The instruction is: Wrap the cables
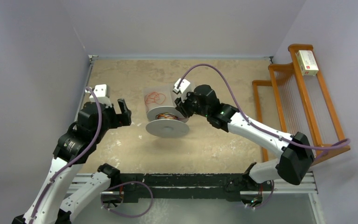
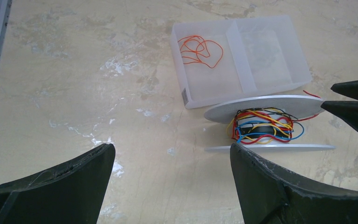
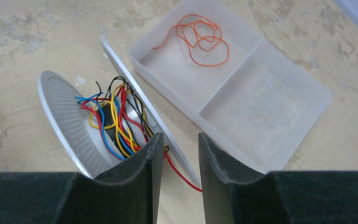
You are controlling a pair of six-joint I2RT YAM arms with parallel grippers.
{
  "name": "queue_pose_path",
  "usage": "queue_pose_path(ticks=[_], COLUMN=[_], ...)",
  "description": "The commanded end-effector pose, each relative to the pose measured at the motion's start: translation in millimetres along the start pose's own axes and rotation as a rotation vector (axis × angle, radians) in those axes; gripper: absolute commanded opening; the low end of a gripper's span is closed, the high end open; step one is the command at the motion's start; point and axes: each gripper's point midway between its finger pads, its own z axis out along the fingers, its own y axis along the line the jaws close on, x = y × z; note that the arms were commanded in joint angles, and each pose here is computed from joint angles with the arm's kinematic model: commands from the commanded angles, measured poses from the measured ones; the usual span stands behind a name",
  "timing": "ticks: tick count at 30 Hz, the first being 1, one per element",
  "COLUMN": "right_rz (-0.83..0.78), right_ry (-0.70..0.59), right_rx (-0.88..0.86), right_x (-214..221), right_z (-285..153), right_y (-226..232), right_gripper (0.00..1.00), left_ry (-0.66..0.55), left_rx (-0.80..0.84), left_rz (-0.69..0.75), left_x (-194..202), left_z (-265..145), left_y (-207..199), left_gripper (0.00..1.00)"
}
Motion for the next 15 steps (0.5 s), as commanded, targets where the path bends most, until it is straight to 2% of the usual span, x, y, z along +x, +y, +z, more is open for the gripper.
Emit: queue_pose_path(ticks=[1,15], right_rz=[0.090,0.121], right_ry=[0.012,0.019], right_rx=[0.072,0.050], right_x=[5.2,15.0], right_z=[2.9,10.9], right_y=[-9.4,-3.4], right_gripper=[0.35,0.35], left_ry=[-0.052,-0.063], left_rx=[0.029,0.027], left_rz=[-0.009,-0.006], left_x=[-14.3,-18.4], left_z=[0.2,-3.1], left_y=[-6.5,-5.8], left_gripper=[0.93,0.93])
